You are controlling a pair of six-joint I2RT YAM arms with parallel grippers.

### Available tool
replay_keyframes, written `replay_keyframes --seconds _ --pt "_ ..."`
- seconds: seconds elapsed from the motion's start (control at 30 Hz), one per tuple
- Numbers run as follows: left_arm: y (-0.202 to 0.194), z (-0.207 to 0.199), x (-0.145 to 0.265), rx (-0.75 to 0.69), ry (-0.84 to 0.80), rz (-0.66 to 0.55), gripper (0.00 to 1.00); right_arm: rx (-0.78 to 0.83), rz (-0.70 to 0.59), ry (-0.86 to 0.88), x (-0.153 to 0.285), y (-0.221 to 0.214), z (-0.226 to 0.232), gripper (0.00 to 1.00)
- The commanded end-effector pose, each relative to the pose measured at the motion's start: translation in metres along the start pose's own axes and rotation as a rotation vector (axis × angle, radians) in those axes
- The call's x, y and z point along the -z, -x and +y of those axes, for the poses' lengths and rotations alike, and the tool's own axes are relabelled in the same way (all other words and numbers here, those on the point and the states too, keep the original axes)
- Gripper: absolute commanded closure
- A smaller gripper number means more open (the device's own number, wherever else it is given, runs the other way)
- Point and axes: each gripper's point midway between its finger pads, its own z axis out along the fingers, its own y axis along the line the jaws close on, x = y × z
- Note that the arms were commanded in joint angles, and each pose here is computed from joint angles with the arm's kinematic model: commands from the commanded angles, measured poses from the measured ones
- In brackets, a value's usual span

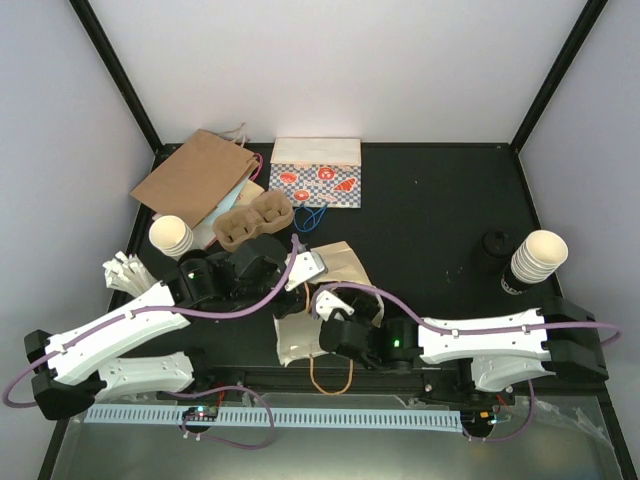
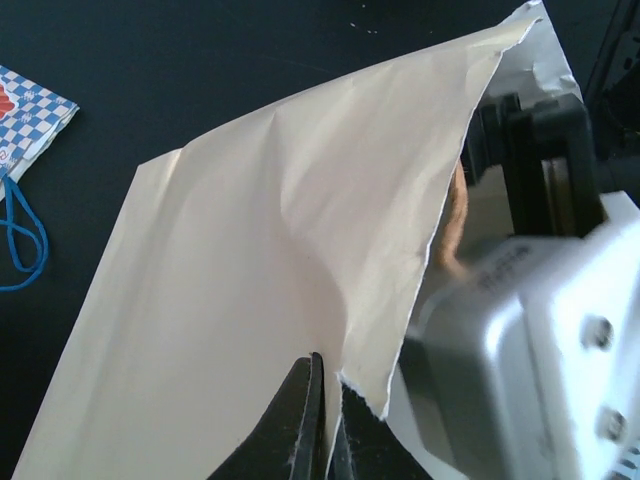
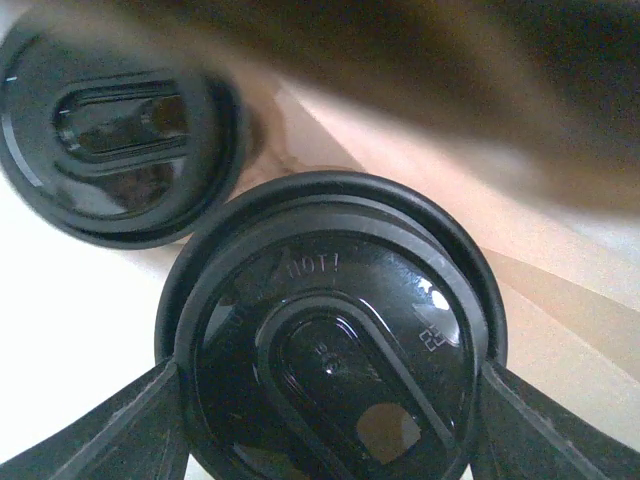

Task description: Pack the takeout coffee

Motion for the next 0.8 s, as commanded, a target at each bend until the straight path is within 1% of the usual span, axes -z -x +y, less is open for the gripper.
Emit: replay_keyframes --seconds 0.0,0.13,0.3,0.43,0.6,0.77 --pt "0.014 -0.006 0.008 0.035 -0.027 -0.034 0.99 -0.131 -0.038 -0.064 -0.002 0.01 -0.019 0.58" --pt "0.015 -0.01 0.007 0.037 -0.049 -0.038 0.98 -0.173 -0.037 -0.098 -0.006 0.008 -0.024 0.58" --pt "0.014 -0.012 0.002 0.049 -0.06 -0.03 0.99 -0.209 -0.035 -0.065 -0.004 0.013 -0.021 0.59" --pt "0.014 -0.011 0.0 0.061 -0.053 -0.024 0.98 -0.251 -0.026 -0.075 0.002 0.014 -0.029 0.6" --pt "0.018 -0.008 0.002 0.082 -0.033 -0.039 0.98 -0.301 -0.025 -0.067 0.001 0.007 -0.027 0.61" --pt "0.025 -0.001 0.008 0.109 0.006 -0.059 0.98 -0.302 -0.02 -0.036 0.0 0.001 -0.021 0.62"
